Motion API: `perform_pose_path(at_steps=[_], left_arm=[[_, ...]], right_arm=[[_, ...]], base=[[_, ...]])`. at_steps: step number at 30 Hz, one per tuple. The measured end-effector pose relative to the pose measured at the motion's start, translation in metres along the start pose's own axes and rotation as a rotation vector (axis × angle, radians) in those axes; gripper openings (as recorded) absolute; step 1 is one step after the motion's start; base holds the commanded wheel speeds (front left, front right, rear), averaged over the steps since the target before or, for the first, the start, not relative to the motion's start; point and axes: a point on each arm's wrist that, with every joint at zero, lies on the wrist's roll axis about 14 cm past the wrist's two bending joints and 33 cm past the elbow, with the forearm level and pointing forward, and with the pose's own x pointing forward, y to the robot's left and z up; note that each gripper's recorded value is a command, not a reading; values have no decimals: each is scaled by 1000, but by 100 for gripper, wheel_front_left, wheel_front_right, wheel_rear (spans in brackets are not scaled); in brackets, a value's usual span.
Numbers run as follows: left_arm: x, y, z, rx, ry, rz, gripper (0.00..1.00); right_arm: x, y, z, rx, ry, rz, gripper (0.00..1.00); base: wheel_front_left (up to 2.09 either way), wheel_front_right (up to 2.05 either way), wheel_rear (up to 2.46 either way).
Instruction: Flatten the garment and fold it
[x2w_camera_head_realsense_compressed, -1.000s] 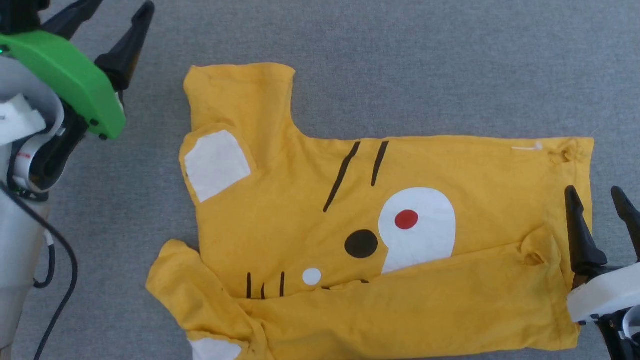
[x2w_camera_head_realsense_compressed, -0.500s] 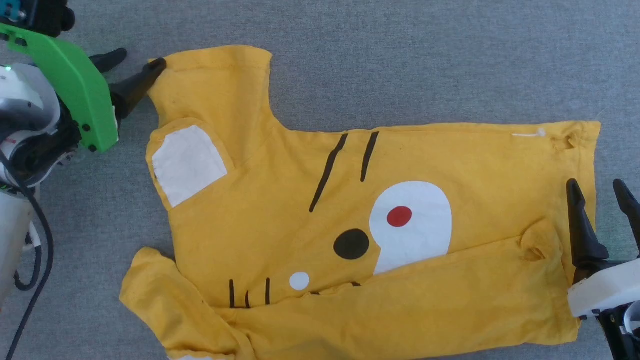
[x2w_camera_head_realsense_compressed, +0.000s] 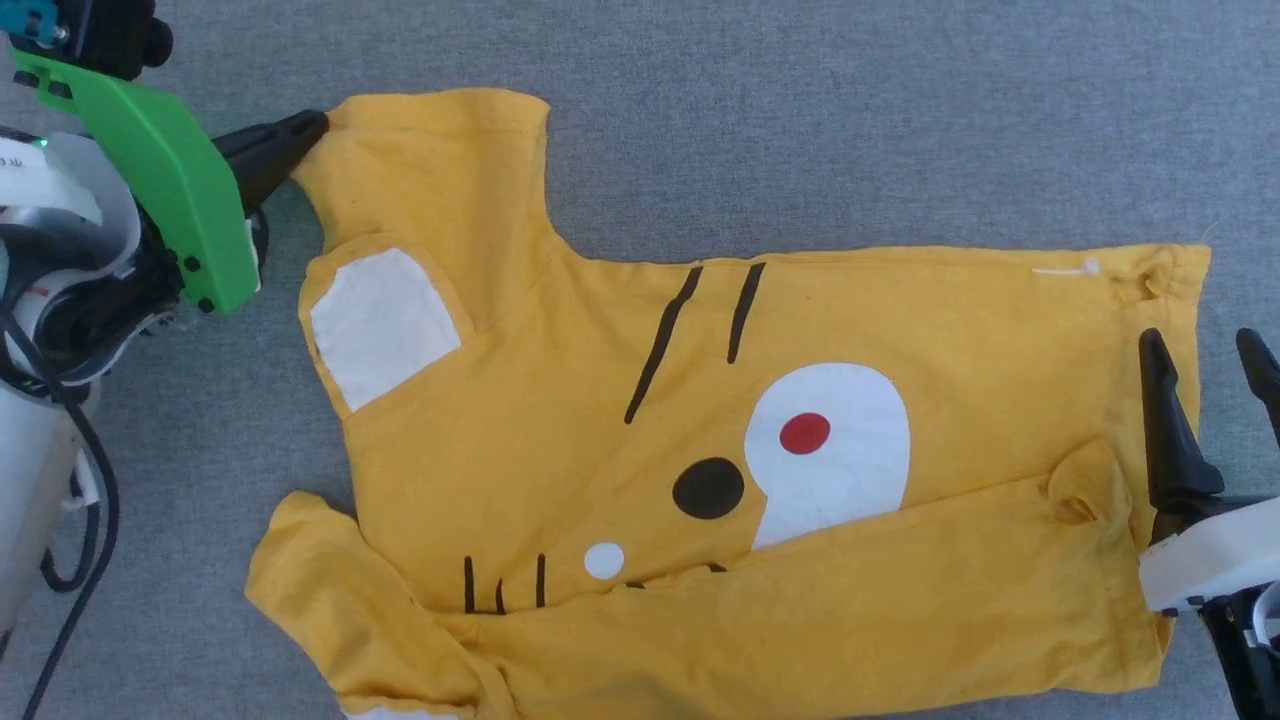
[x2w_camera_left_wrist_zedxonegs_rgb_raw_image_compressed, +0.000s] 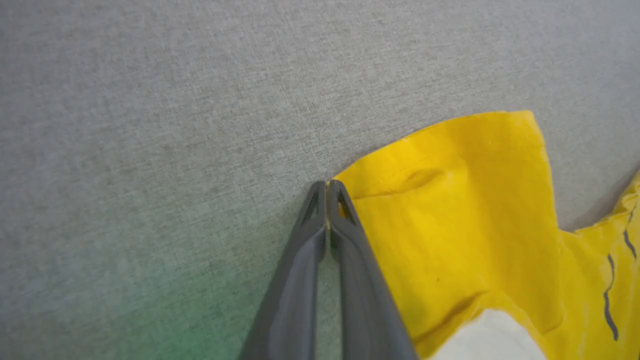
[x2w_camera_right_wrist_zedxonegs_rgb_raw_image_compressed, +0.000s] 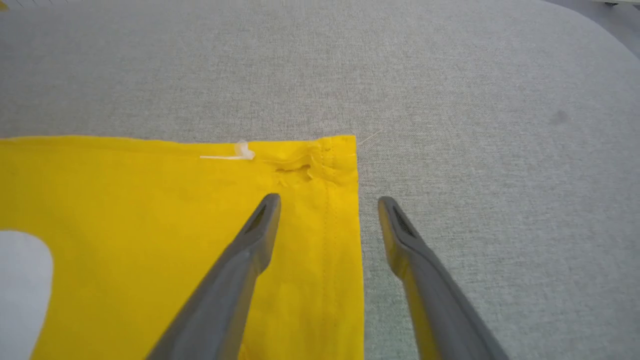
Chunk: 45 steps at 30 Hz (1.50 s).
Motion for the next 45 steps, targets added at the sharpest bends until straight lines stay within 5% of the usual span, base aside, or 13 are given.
perform_pose_path(at_steps=[12, 30, 31, 32, 45], left_arm=[[-26, -15, 38, -6, -197, -24, 0], [-12, -6, 18, -28, -157, -28, 0], [-12, -6, 18, -29, -155, -28, 0], [-12, -6, 17, -30, -155, -30, 0], [-55, -31, 47, -2, -376, -69, 0]], right_arm=[[5, 1, 53, -61, -83, -16, 100], [41, 3, 0, -36, 220, 36, 100], [41, 4, -3, -35, 236, 42, 16], [41, 5, -3, -32, 237, 49, 0], [25, 3, 41, -41, 55, 55, 0]], base=[[0, 0, 0], [0, 0, 0], [0, 0, 0], [0, 0, 0], [0, 0, 0]])
